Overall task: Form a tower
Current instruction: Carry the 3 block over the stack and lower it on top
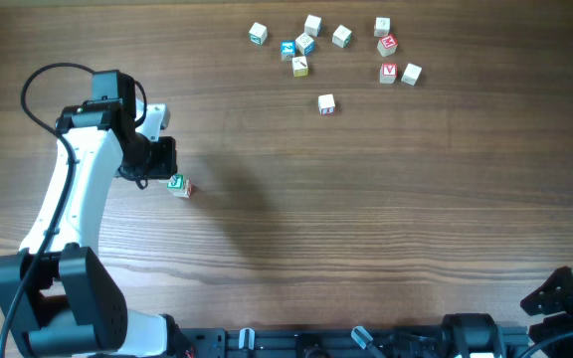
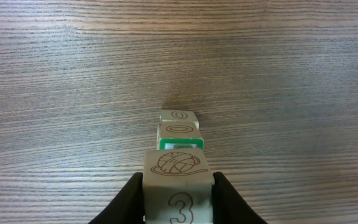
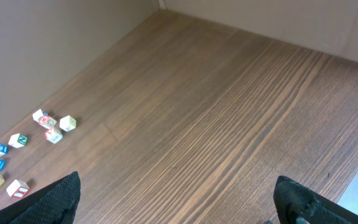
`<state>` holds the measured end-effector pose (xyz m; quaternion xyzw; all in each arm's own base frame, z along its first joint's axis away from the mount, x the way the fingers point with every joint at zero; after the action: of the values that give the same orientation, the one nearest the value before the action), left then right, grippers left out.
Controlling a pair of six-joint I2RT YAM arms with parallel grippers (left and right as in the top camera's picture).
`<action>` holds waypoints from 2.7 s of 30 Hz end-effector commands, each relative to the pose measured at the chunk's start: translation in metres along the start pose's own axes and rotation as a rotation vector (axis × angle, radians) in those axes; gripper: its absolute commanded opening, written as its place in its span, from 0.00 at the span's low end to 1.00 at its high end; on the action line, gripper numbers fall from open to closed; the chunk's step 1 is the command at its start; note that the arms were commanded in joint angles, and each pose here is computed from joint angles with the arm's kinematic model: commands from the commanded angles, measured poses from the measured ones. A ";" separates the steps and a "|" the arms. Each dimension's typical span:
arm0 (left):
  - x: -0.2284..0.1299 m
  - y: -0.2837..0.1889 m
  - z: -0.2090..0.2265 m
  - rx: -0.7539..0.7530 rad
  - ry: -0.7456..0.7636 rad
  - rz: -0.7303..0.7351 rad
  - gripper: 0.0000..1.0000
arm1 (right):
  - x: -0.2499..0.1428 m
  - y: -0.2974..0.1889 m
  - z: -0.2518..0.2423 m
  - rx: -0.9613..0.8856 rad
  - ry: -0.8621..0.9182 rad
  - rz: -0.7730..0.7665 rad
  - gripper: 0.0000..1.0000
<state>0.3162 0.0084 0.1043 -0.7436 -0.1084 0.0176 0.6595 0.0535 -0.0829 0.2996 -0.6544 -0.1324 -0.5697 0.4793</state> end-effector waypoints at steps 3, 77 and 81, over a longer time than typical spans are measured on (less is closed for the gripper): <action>-0.011 0.010 0.000 -0.009 0.015 0.034 0.24 | 0.002 -0.002 -0.003 -0.013 0.013 -0.016 1.00; -0.011 0.022 -0.003 -0.039 0.092 0.016 0.26 | 0.002 -0.002 -0.003 -0.013 0.013 -0.016 1.00; -0.012 0.022 -0.004 -0.046 0.092 0.017 0.27 | 0.002 -0.002 -0.003 -0.013 0.013 -0.016 1.00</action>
<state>0.3113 0.0038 0.0843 -0.7525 -0.0794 -0.0124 0.6536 0.0535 -0.0829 0.2996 -0.6544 -0.1324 -0.5697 0.4793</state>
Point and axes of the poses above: each gripper's point midway between its finger pads, its own y axis out along the fingers, its own z axis along the line the jaws close on, x = y × z, the point moved 1 cm from there along -y, back along the fingers, and after that the axes turned 11 degrees about -y, right-handed, at the moved point
